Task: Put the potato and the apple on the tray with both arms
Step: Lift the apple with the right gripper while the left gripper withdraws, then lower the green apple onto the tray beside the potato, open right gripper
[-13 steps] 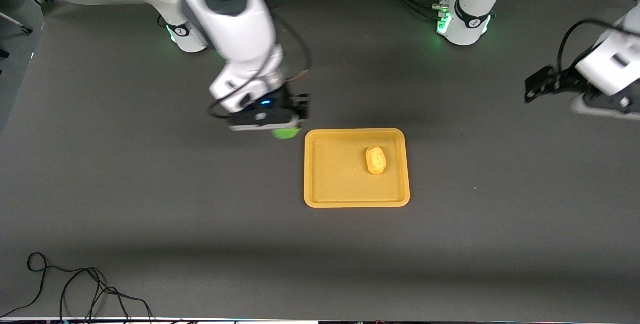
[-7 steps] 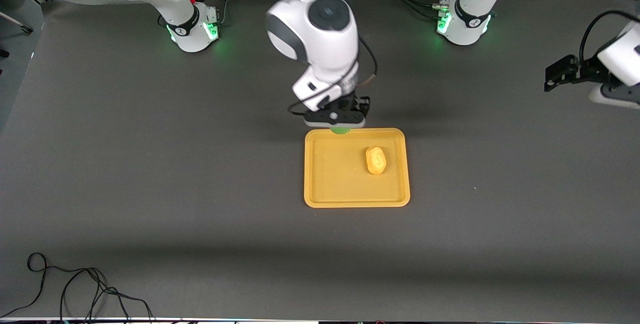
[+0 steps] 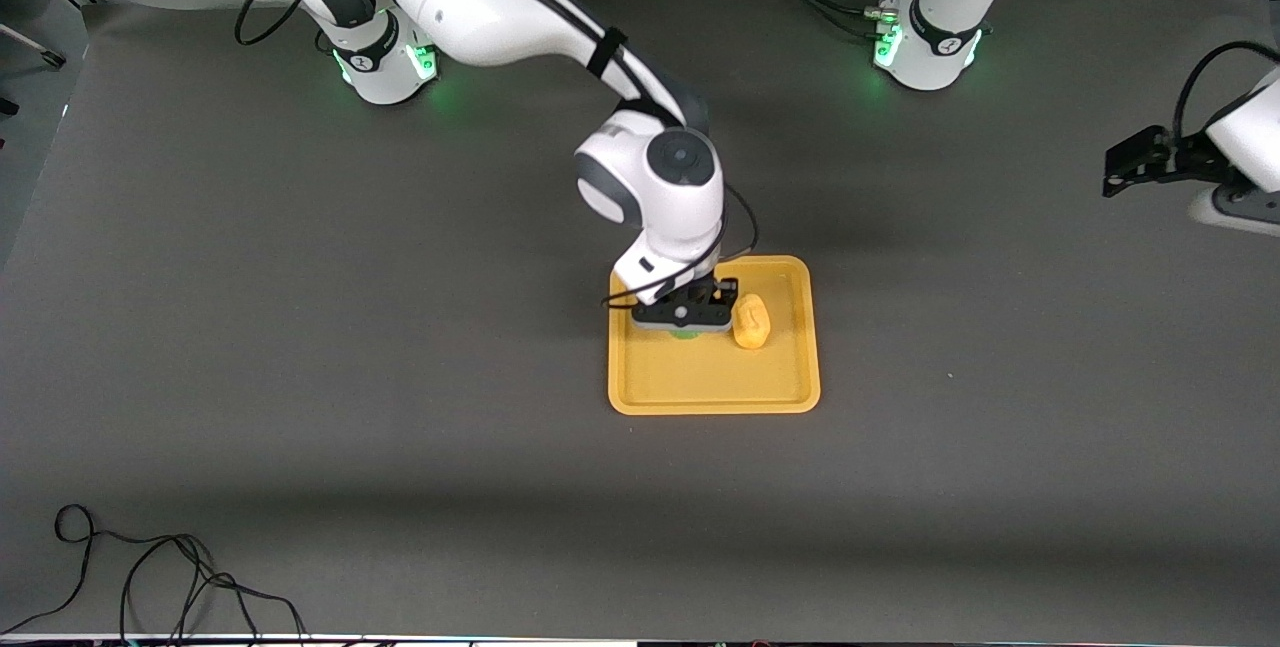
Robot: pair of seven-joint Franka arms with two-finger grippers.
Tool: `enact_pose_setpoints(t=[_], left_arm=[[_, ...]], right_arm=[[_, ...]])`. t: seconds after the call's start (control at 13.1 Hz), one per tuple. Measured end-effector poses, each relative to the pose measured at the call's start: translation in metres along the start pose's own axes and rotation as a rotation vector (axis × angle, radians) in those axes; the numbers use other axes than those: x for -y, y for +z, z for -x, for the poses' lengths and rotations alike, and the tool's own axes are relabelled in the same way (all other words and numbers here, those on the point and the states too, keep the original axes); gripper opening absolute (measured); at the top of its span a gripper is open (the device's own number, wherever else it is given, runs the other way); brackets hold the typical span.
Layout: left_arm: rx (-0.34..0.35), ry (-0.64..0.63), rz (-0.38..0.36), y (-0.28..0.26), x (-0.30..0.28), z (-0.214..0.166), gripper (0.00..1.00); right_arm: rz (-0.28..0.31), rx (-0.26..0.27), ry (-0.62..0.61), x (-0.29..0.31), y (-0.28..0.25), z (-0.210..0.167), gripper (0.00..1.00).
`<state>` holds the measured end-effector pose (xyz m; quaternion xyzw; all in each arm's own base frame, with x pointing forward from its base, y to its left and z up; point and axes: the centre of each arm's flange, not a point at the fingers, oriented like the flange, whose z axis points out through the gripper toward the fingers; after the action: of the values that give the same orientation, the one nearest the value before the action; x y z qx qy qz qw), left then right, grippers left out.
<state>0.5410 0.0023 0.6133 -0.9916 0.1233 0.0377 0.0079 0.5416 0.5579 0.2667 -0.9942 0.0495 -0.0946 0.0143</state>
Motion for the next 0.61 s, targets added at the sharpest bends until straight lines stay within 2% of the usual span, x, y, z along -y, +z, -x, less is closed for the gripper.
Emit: enact_pose_setpoints(t=[0.31, 0.61], left_arm=[[0.017, 0.011, 0.006, -0.003, 0.006, 0.001, 1.00], [0.038, 0.017, 0.013, 0.000, 0.011, 0.004, 1.00]], right_arm=[[0.005, -0.009, 0.003, -0.027, 0.052, 0.009, 0.63], [0.004, -0.008, 0.000, -0.027, 0.055, 0.012, 0.63]])
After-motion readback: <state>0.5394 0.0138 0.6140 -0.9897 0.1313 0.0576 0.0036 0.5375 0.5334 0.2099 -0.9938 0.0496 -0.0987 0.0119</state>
